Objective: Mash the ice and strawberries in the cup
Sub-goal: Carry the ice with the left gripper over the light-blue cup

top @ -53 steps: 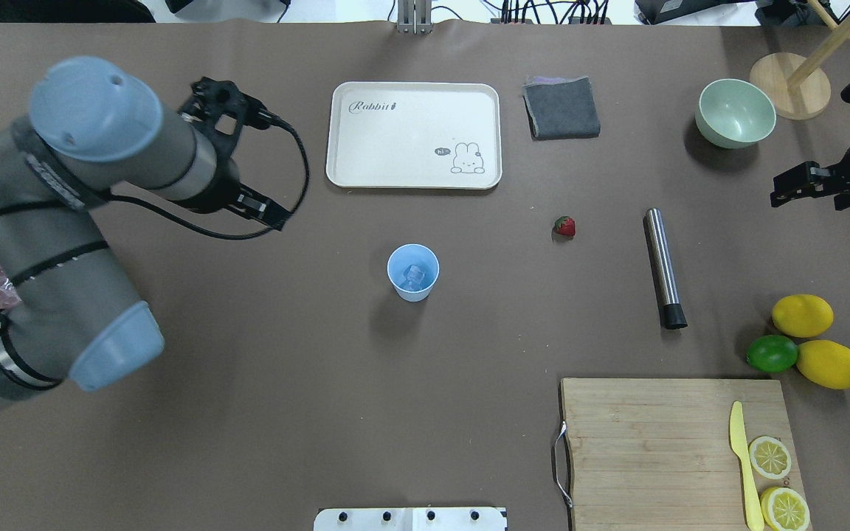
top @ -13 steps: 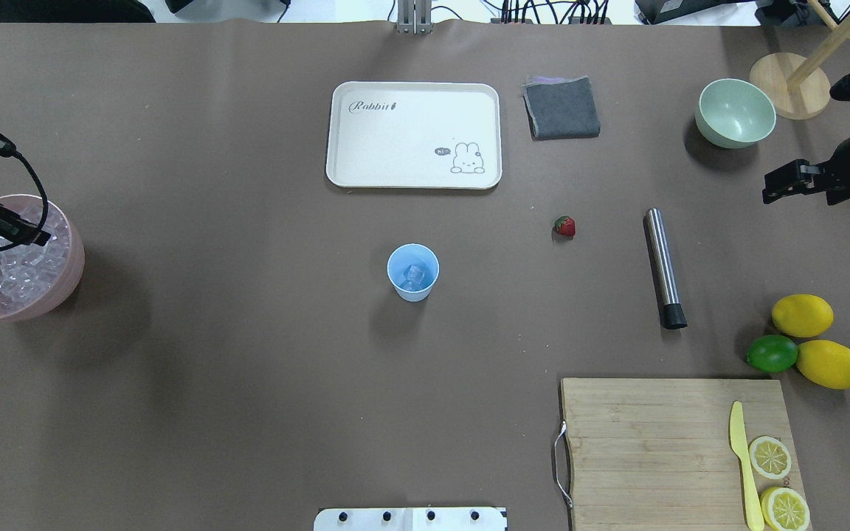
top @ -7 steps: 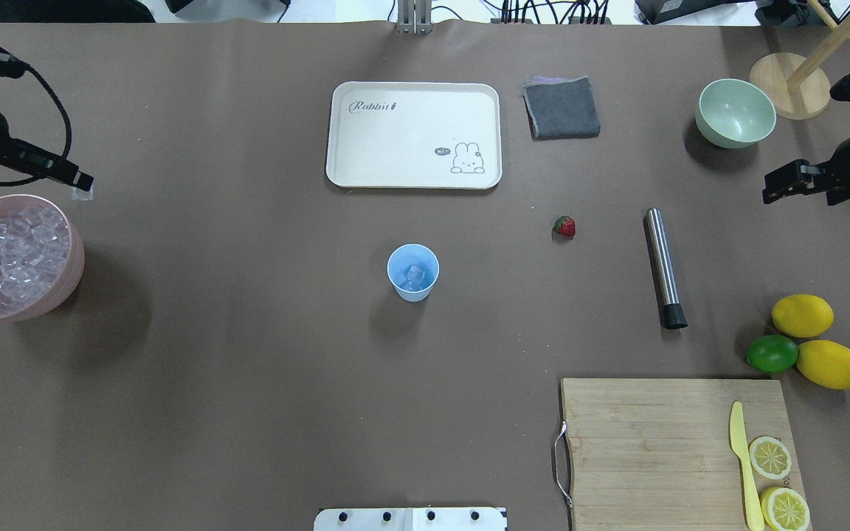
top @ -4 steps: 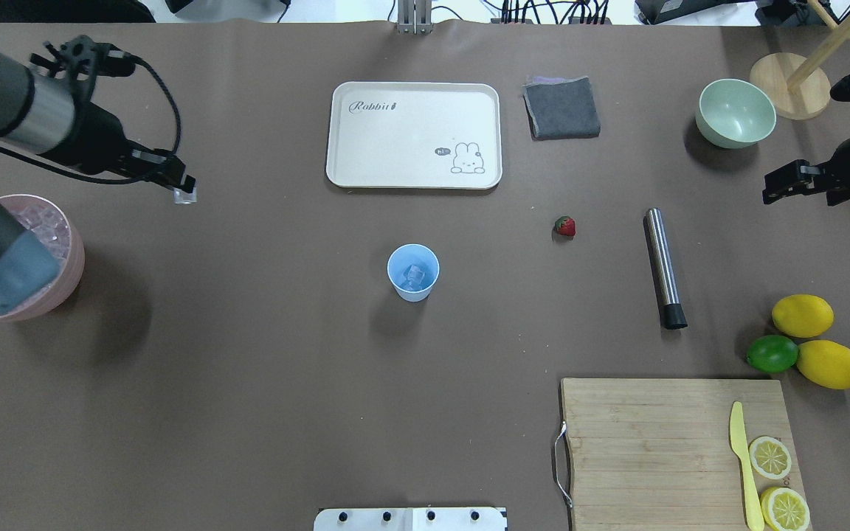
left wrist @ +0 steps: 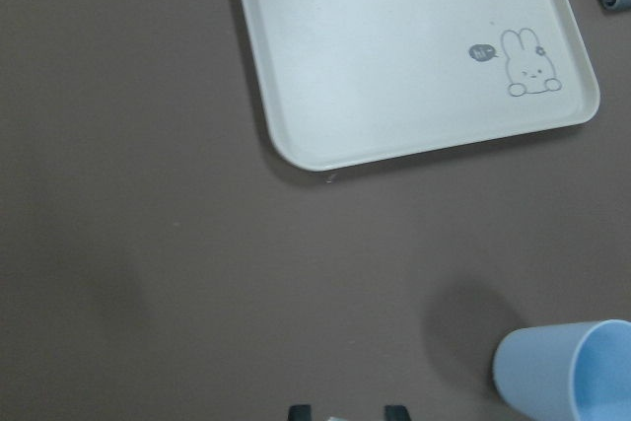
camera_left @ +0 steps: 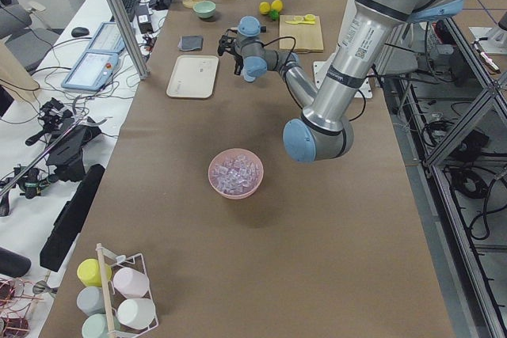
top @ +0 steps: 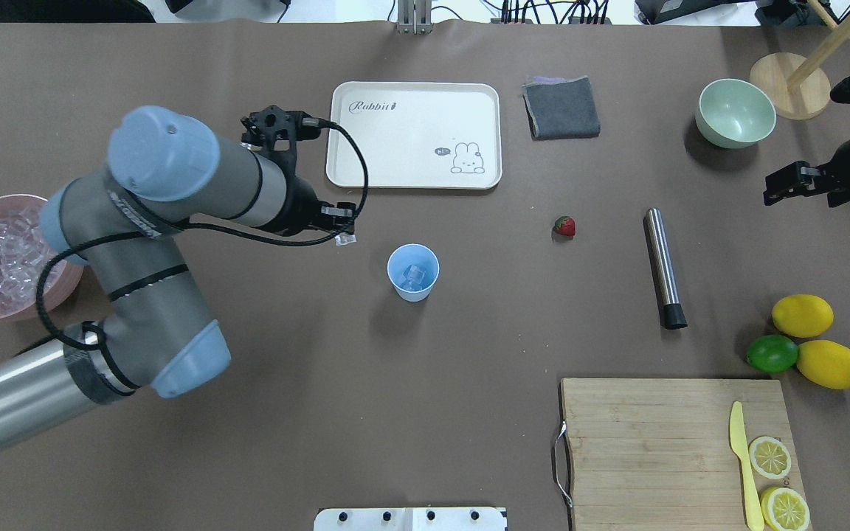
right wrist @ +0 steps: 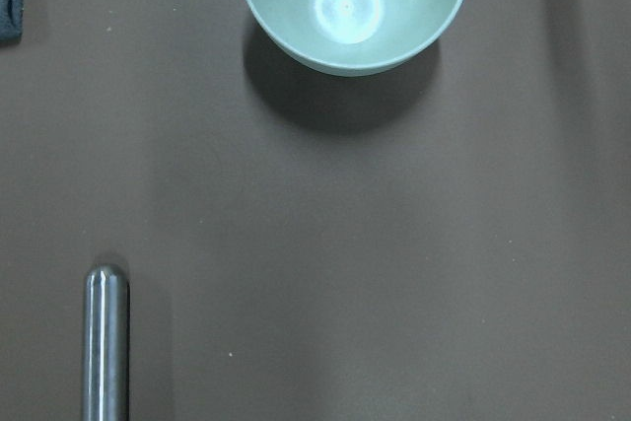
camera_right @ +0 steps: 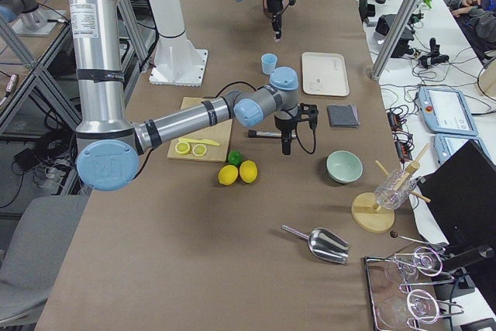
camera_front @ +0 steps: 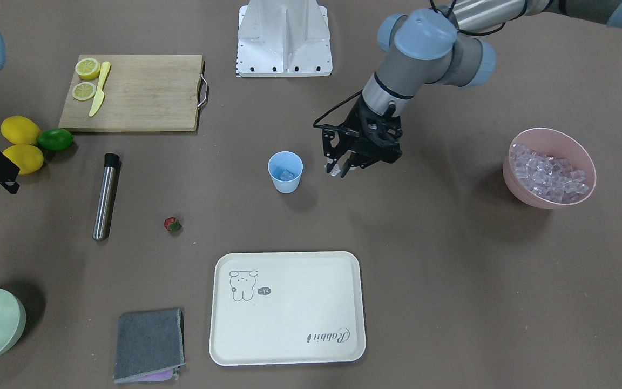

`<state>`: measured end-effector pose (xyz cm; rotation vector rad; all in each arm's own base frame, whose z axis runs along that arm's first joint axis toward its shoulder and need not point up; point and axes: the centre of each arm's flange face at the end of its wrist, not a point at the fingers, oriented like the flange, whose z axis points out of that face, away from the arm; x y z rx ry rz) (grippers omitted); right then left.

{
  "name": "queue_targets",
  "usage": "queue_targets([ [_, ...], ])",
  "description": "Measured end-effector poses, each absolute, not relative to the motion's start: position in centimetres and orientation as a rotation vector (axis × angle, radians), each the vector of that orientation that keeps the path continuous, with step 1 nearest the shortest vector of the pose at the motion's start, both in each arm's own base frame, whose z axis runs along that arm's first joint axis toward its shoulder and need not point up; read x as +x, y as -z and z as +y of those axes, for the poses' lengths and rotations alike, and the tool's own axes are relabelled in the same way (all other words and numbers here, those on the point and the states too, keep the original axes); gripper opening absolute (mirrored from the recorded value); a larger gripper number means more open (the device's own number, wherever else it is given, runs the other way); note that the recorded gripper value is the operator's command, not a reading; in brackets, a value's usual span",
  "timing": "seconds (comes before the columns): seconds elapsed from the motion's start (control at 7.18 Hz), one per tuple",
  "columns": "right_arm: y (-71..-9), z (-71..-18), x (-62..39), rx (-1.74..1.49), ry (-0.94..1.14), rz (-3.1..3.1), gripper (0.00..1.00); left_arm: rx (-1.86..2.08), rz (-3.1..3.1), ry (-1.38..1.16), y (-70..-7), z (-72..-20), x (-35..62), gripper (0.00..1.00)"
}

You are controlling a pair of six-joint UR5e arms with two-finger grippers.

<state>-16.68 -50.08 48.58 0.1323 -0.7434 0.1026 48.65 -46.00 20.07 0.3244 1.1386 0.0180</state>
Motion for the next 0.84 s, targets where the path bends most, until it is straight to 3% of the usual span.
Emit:
queue_targets([
  [0.42,-48.1,-50.1,-16.5,0.135,-0.104,-0.755,1.0,0.352,1.167,0.058,-16.0,-44.2,52.3,0.0],
  [0.84,-48.2,-50.1,-16.4,0.13,-0.106,-0.755,1.0,0.377,1.156,0.08,-16.0,-44.0,52.7,0.0],
])
